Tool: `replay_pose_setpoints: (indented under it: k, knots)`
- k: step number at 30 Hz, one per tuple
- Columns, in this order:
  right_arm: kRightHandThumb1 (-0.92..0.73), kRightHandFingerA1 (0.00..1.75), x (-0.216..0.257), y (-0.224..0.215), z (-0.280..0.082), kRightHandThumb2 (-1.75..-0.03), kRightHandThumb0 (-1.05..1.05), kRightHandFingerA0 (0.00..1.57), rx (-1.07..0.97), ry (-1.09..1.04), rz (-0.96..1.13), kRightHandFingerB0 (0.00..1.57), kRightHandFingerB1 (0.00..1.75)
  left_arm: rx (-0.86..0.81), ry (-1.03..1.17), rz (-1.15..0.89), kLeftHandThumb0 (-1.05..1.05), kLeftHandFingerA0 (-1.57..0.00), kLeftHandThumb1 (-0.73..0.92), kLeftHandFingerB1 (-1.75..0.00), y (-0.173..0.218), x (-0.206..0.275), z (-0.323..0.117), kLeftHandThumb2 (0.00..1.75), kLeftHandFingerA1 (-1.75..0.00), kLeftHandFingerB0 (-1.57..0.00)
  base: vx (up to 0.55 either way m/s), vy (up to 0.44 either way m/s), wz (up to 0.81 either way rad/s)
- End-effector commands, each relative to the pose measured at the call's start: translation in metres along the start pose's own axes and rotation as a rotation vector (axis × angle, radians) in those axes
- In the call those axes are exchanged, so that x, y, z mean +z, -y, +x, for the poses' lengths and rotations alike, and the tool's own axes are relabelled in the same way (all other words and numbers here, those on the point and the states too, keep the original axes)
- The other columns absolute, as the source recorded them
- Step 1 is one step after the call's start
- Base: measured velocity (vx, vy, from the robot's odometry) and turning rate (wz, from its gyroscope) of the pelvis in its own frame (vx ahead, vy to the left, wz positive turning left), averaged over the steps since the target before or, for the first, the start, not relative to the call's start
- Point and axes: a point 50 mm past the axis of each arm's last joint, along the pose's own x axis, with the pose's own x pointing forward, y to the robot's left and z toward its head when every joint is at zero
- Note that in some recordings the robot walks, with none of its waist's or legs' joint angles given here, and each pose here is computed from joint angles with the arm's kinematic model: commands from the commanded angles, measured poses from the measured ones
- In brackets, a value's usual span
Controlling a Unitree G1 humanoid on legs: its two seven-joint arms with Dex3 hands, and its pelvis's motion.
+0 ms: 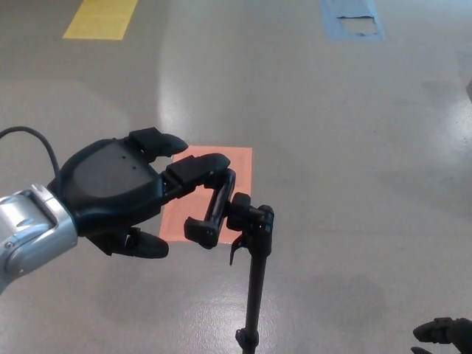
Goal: The robot uses its left hand to grab the top of a phone stand kept on the floor and tilt it upwards to adjust its angle
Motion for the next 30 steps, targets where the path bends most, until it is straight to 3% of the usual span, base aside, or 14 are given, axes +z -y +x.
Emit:
replay_pose_setpoints:
  k: [1,4,5,6,8,9,12,14,15,16,18,19,20,30]
  knots:
    - [-0.82,0.36,-0.003,0.006,-0.001,-0.65,-0.60,0.25,-0.006,-0.022,0.002,0.23,0.31,-0.047,-0.023,-0.002,-0.81,-0.13,0.76,-0.20,0.011,-0.001,-0.004,0.62,-0.26,0.00,0.00,0.000,0.00]
    - [-0.82,0.36,-0.003,0.006,-0.001,-0.65,-0.59,0.26,-0.008,-0.019,0.002,0.24,0.31,-0.043,-0.017,-0.015,-0.84,-0.12,0.66,-0.16,0.016,0.001,-0.005,0.72,-0.27,-0.02,0.00,0.000,0.00]
    - [-0.82,0.36,-0.002,0.006,-0.001,-0.65,-0.59,0.26,-0.008,-0.018,0.001,0.24,0.31,-0.046,-0.011,-0.009,-0.81,-0.12,0.79,-0.18,0.018,0.002,-0.004,0.64,-0.26,0.00,0.00,0.000,0.00]
    - [-0.83,0.36,-0.002,0.007,-0.001,-0.65,-0.59,0.26,-0.007,-0.016,0.001,0.24,0.31,-0.050,-0.008,-0.005,-0.81,-0.07,0.63,-0.18,0.020,0.002,-0.004,0.99,-0.30,0.00,0.00,0.000,0.00]
    - [-0.83,0.36,-0.001,0.007,-0.001,-0.65,-0.59,0.26,-0.007,-0.015,0.000,0.24,0.31,-0.052,-0.006,-0.004,-0.81,-0.07,0.63,-0.18,0.021,0.003,-0.004,0.99,-0.30,0.00,0.00,0.000,0.00]
    - [-0.82,0.36,-0.001,0.007,-0.001,-0.65,-0.59,0.26,-0.007,-0.013,0.002,0.24,0.31,-0.055,-0.004,-0.007,-0.81,-0.12,0.79,-0.18,0.022,0.004,-0.004,0.65,-0.26,0.00,0.00,0.000,0.00]
    - [-0.82,0.36,0.000,0.008,-0.001,-0.65,-0.59,0.26,-0.010,-0.018,-0.008,0.23,0.31,-0.067,0.002,-0.018,-0.80,-0.11,0.79,-0.17,0.024,0.005,-0.003,0.64,-0.26,0.00,0.00,0.000,0.00]
    - [-0.82,0.36,0.001,0.008,-0.001,-0.65,-0.60,0.26,-0.012,-0.016,-0.007,0.23,0.31,-0.070,0.003,-0.023,-0.81,-0.12,0.79,-0.17,0.025,0.006,-0.003,0.65,-0.26,0.00,0.00,0.000,0.00]
    - [-0.82,0.36,0.003,0.010,-0.001,-0.65,-0.59,0.26,-0.015,-0.012,-0.010,0.23,0.31,-0.069,0.007,-0.031,-0.85,-0.20,0.64,-0.16,0.027,0.006,-0.002,1.01,-0.34,0.00,0.00,0.000,0.00]
    - [-0.82,0.36,0.003,0.010,-0.001,-0.65,-0.59,0.26,-0.015,-0.012,-0.011,0.23,0.31,-0.069,0.008,-0.032,-0.85,-0.20,0.64,-0.16,0.027,0.006,-0.002,1.01,-0.34,0.00,0.00,0.000,0.00]
    - [-0.82,0.36,0.003,0.010,-0.001,-0.65,-0.59,0.26,-0.015,-0.010,-0.013,0.24,0.31,-0.064,0.011,-0.038,-0.86,-0.12,0.67,-0.15,0.029,0.007,-0.002,0.75,-0.27,-0.01,0.00,0.000,0.00]
    - [-0.82,0.36,0.004,0.011,-0.001,-0.65,-0.59,0.26,-0.013,-0.007,-0.011,0.24,0.31,-0.067,0.010,-0.035,-0.83,-0.11,0.80,-0.19,0.030,0.008,-0.003,0.66,-0.26,0.00,0.00,0.000,0.00]
    - [-0.82,0.35,0.004,0.011,-0.001,-0.65,-0.58,0.25,-0.012,-0.008,-0.006,0.24,0.31,-0.068,0.010,-0.032,-0.87,-0.19,0.65,-0.16,0.030,0.008,-0.003,1.02,-0.32,0.00,0.00,0.000,0.00]
    - [-0.82,0.36,0.004,0.011,0.000,-0.65,-0.58,0.26,-0.009,-0.013,-0.013,0.24,0.31,-0.088,0.005,-0.027,-0.85,-0.16,0.64,-0.16,0.036,0.010,-0.005,1.01,-0.31,0.00,0.00,0.000,0.00]
